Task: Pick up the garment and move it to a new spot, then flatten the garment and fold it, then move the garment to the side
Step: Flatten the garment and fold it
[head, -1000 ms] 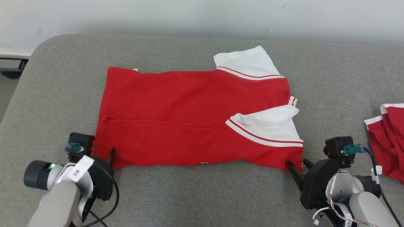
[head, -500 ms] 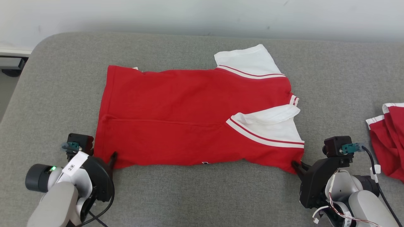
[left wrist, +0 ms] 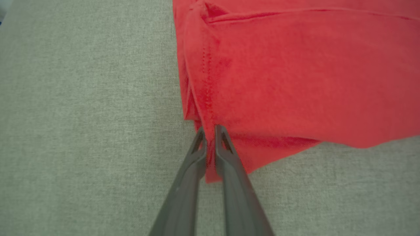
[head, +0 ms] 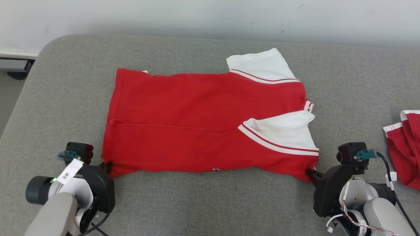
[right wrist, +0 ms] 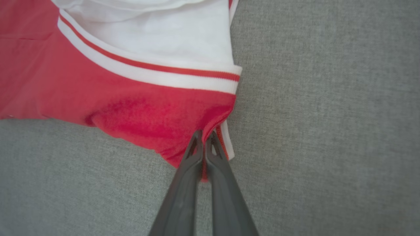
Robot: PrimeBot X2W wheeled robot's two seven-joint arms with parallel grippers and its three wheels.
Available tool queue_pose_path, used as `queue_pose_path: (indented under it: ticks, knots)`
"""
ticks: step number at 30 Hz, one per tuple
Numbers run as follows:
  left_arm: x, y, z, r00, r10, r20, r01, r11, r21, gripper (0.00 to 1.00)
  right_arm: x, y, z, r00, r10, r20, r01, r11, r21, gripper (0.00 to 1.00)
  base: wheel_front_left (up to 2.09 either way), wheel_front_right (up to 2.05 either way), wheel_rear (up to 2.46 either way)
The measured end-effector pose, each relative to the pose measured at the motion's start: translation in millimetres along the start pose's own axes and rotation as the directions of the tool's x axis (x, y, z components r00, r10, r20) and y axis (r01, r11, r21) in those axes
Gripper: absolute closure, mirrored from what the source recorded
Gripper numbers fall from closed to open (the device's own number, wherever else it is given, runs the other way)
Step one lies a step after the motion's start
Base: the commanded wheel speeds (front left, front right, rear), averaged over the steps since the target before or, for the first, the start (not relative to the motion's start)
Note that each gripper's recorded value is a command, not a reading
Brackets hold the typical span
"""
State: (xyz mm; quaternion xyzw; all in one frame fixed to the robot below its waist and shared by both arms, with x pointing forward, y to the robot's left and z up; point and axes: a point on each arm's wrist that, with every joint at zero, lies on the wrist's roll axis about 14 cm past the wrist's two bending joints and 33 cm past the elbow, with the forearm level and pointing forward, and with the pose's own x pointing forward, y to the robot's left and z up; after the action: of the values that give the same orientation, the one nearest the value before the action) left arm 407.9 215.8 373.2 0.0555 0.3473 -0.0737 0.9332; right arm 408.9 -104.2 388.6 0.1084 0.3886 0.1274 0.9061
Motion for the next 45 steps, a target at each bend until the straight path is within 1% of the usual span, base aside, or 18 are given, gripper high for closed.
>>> queue_pose_path:
  ticks: [5,8,11,18,23,27,29,30,31,33,41,45]
  knots:
    - [-2.1,0.3,4.7,1.0,-0.002,0.022,0.002,1.0,-0.015,1.0,-1.7,-0.3,0.8,1.0,0.001,0.004,-0.001,1.0,0.009,1.0,0.0,0.0,0.0]
    - [-6.6,5.5,11.3,0.998,0.006,0.059,-0.003,0.999,-0.045,1.0,-6.2,-0.2,5.7,1.0,0.018,0.025,-0.019,0.999,0.046,1.0,0.0,0.0,0.0]
    - [-13.2,5.0,13.2,0.994,0.003,0.107,0.007,0.995,-0.097,1.0,-13.6,4.8,9.1,0.996,0.064,0.058,-0.07,0.992,0.109,1.0,0.0,0.0,0.0]
    - [-37.7,-22.4,-1.5,0.98,-0.087,0.181,0.113,0.984,-0.14,1.0,-40.8,4.4,3.5,0.986,0.125,0.108,-0.142,0.974,0.176,1.0,0.0,0.0,0.0]
    - [-61.6,-33.2,-2.5,0.956,-0.138,0.257,0.197,0.956,-0.217,1.0,-64.4,3.5,-2.3,0.978,0.15,0.143,-0.179,0.96,0.215,1.0,0.0,0.0,0.0]
    - [-75.5,-26.5,-17.3,0.959,-0.142,0.245,0.202,0.949,-0.242,1.0,-82.6,-8.1,-2.7,0.977,0.131,0.169,-0.169,0.958,0.232,1.0,0.0,0.0,0.0]
    - [-80.9,-35.6,-22.2,0.955,-0.171,0.243,0.234,0.937,-0.26,1.0,-90.7,-10.2,-8.3,0.977,0.133,0.165,-0.171,0.956,0.239,1.0,0.0,0.0,0.0]
    - [-80.9,-35.6,-22.2,0.955,-0.171,0.243,0.234,0.937,-0.26,1.0,-90.7,-10.2,-8.3,0.977,0.133,0.165,-0.171,0.956,0.239,1.0,0.0,0.0,0.0]
    - [-84.6,-43.7,-28.4,0.952,-0.195,0.234,0.257,0.927,-0.272,1.0,-97.1,-11.0,-17.5,0.978,0.139,0.153,-0.175,0.951,0.254,1.0,0.0,0.0,0.0]
    - [-86.3,-45.4,-32.1,0.953,-0.203,0.225,0.263,0.924,-0.279,1.0,-100.2,-12.0,-21.3,0.979,0.138,0.148,-0.173,0.95,0.26,1.0,0.0,0.0,0.0]
    - [-94.4,-43.9,-56.1,0.962,-0.216,0.169,0.261,0.912,-0.316,1.0,-121.0,-6.3,-41.9,0.974,0.189,0.129,-0.222,0.917,0.332,1.0,0.0,0.0,0.0]
    - [-97.6,-40.6,-65.2,0.966,-0.213,0.147,0.251,0.907,-0.339,1.0,-128.5,-4.4,-57.7,0.975,0.203,0.094,-0.224,0.905,0.362,1.0,0.0,0.0,0.0]
